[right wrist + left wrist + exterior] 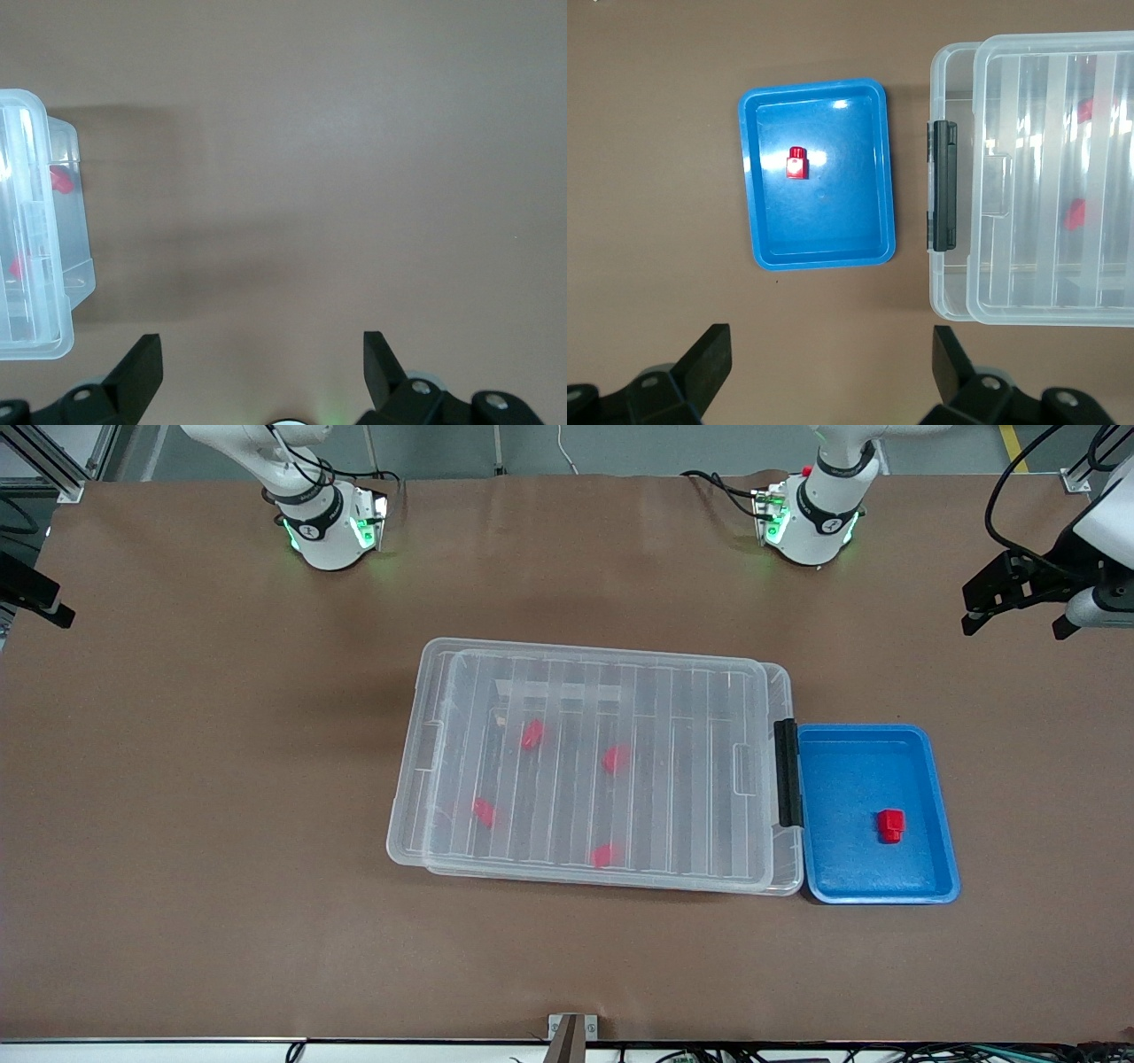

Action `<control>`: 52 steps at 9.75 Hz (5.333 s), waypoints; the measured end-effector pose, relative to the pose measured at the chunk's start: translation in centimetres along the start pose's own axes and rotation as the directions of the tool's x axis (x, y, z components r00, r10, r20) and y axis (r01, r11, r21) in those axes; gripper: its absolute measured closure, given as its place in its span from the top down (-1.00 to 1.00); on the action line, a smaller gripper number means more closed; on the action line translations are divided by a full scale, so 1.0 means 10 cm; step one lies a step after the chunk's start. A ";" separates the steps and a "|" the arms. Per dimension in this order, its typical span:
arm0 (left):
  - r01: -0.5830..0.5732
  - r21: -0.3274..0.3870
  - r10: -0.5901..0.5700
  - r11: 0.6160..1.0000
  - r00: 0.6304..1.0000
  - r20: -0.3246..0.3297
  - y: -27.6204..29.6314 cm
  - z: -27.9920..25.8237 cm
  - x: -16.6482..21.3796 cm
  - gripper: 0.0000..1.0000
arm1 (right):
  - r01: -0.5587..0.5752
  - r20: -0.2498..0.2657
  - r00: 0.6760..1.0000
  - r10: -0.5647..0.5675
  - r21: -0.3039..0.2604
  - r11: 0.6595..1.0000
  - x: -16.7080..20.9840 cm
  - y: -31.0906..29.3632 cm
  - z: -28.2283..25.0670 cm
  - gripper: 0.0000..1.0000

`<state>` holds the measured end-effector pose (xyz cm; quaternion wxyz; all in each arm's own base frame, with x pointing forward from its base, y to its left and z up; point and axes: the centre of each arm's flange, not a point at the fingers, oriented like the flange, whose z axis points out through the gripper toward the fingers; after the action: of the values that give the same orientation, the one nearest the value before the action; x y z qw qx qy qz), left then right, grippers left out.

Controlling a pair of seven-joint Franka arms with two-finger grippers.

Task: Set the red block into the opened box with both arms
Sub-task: 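Reach the left gripper to the red block while the right gripper reaches the lid, then grasp the red block with the left gripper while the right gripper grips the lid, then slide the lid away from the tray with the right gripper while the left gripper lifts, then release the lid with the right gripper while the left gripper carries the block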

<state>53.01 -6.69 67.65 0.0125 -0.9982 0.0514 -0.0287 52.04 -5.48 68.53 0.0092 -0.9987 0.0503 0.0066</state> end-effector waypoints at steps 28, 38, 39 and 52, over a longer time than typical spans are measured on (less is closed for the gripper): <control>0.025 -0.038 -0.022 0.999 0.996 0.081 -1.14 4.57 0.78 -0.30 | 0.200 0.049 0.978 -0.202 0.044 0.979 0.84 -2.81 3.48 1.00; 0.308 -0.071 -0.295 0.949 0.944 0.146 1.75 2.64 0.30 -0.30 | 0.276 0.112 0.956 -0.271 -0.030 0.961 1.09 -1.89 3.43 1.00; 0.317 -0.081 -0.304 0.945 0.942 0.141 1.89 2.71 0.28 -0.30 | 0.284 0.120 0.953 -0.278 -0.038 0.958 1.10 -1.82 3.41 1.00; 0.250 0.039 -0.252 0.968 0.964 0.083 2.65 4.81 -0.19 -0.30 | 0.017 0.014 1.000 -0.016 -0.065 0.998 1.11 -1.41 1.61 1.00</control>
<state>51.28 -31.82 18.80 0.0250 -0.9967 -0.0764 0.0127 64.33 7.75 52.54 -0.0231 -0.9988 0.0416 0.0150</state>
